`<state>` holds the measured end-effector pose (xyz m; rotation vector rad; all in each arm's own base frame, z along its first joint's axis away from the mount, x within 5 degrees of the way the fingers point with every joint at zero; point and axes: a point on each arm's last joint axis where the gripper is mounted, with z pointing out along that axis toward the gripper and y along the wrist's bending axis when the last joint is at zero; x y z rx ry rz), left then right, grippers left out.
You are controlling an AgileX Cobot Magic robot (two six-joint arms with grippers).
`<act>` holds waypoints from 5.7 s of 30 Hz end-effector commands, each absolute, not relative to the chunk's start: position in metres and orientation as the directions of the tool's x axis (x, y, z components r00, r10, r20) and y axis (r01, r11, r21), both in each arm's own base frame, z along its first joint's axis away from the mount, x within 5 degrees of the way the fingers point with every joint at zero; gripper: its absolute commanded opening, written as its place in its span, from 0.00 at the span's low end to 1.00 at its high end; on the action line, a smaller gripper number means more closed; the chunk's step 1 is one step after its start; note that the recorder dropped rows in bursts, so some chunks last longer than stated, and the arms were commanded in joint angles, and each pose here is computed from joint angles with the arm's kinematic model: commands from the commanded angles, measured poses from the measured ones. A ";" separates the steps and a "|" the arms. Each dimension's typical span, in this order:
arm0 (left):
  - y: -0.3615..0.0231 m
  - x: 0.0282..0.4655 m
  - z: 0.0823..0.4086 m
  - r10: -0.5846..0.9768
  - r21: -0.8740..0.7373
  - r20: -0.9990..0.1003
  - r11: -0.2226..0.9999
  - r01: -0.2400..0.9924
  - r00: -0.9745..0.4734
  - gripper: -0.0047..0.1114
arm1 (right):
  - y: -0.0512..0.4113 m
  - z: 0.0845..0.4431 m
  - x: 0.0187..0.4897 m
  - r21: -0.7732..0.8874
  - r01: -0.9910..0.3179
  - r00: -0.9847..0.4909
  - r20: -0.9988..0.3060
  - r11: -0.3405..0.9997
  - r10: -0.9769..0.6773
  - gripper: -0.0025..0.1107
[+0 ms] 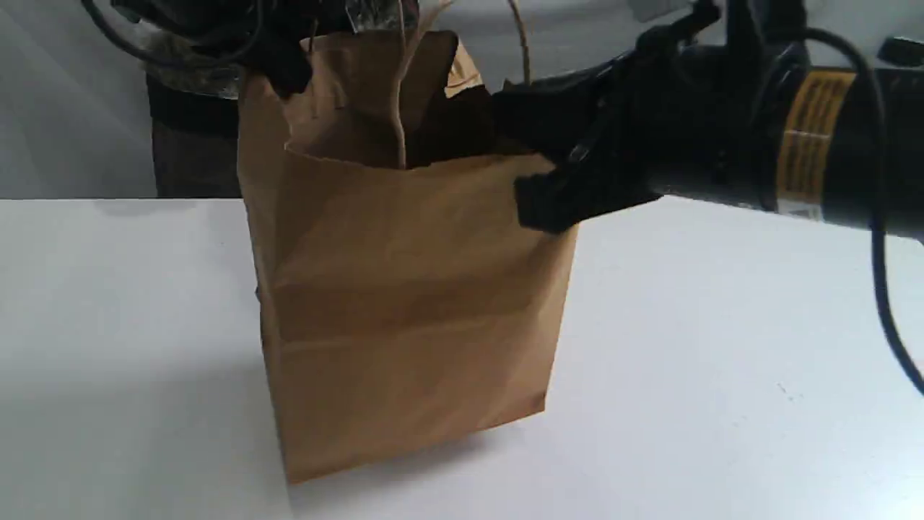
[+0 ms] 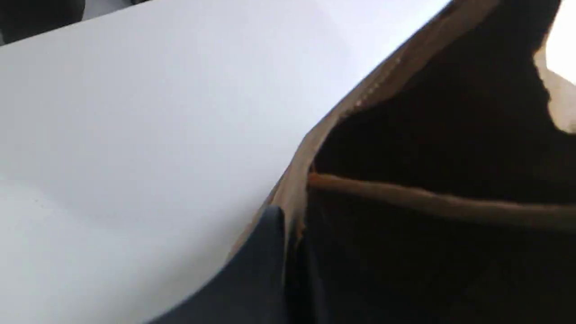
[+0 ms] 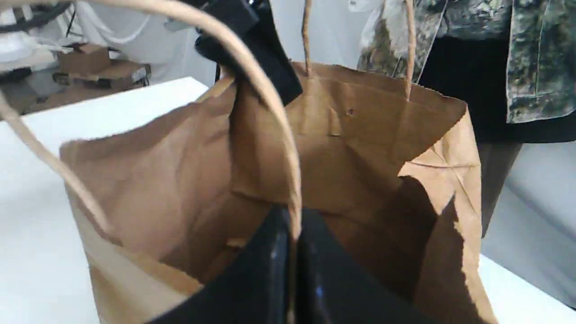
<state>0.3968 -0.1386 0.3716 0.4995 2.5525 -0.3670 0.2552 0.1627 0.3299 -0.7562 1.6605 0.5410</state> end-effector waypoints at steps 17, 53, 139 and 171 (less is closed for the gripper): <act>-0.138 0.388 0.347 0.276 -0.161 -0.445 0.911 0.379 -0.852 0.09 | 0.180 0.316 0.245 0.085 -0.710 -0.252 -0.958 0.699 -0.140 0.02; -0.118 0.337 0.425 0.221 -0.117 -0.613 0.925 0.363 -0.759 0.52 | 0.163 0.347 0.228 0.058 -0.675 -0.181 -0.980 0.735 -0.089 0.66; -0.097 0.259 0.500 0.161 -0.127 -0.778 0.907 0.403 -0.607 0.52 | -0.048 0.372 0.027 -0.167 0.097 0.024 -0.985 0.981 -0.170 0.02; 0.043 -0.143 0.470 0.133 0.181 -0.974 0.941 0.284 0.182 0.43 | 0.009 0.364 0.013 -0.188 -0.534 0.055 -0.981 0.824 -0.188 0.02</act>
